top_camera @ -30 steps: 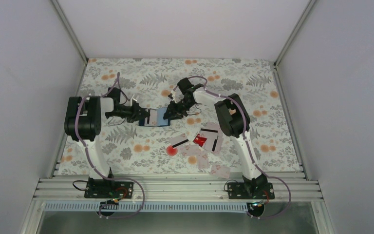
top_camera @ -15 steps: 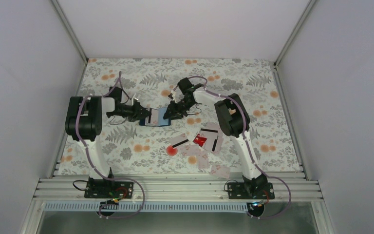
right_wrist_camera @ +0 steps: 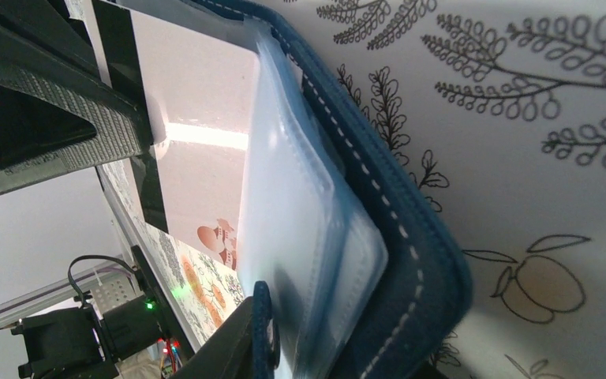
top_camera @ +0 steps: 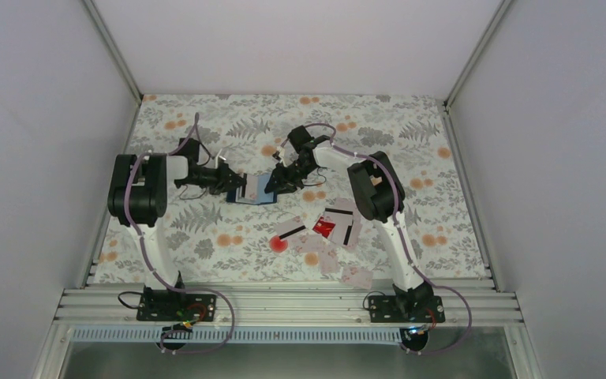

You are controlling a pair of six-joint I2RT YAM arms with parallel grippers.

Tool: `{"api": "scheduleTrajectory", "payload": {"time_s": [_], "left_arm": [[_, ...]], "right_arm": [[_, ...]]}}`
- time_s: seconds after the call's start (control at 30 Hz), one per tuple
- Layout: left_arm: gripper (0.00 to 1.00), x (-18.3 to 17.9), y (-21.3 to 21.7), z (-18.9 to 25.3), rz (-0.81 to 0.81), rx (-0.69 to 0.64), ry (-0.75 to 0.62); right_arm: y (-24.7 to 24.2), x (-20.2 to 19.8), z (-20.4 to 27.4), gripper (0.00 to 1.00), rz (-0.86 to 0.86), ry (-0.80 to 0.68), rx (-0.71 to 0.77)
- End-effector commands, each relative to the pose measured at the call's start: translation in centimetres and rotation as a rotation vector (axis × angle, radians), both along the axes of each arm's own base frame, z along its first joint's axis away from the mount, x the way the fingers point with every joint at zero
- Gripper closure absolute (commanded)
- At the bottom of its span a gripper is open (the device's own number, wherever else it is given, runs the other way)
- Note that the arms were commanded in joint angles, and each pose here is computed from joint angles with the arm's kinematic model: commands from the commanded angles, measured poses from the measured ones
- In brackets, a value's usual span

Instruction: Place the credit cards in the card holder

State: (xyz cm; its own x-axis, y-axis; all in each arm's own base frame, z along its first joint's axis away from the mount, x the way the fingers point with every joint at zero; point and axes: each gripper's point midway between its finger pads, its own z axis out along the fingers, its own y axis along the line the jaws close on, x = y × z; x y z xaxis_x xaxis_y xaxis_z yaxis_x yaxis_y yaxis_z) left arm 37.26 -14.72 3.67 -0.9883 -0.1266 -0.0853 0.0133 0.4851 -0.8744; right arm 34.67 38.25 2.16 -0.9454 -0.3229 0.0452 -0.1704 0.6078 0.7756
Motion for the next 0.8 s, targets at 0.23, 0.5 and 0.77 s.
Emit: {"api": "scheduleTrajectory", "payload": {"time_s": [0.23, 0.5, 0.77], "left_arm": [[0.98, 0.0, -1.5, -1.3, -0.027, 0.024, -0.035], [0.98, -0.4, -2.1, -1.2, -0.009, -0.023, -0.007], [0.98, -0.5, -1.6, -2.1, -0.004, 0.031, 0.005]], "right_arm": [[-2.6, -1.8, -7.4, 0.74, -0.006, 0.076, -0.206], [-2.6, -1.8, -7.6, 0.74, -0.007, 0.081, -0.207], [-4.7, -0.5, -6.0, 0.28, -0.026, 0.003, -0.289]]}}
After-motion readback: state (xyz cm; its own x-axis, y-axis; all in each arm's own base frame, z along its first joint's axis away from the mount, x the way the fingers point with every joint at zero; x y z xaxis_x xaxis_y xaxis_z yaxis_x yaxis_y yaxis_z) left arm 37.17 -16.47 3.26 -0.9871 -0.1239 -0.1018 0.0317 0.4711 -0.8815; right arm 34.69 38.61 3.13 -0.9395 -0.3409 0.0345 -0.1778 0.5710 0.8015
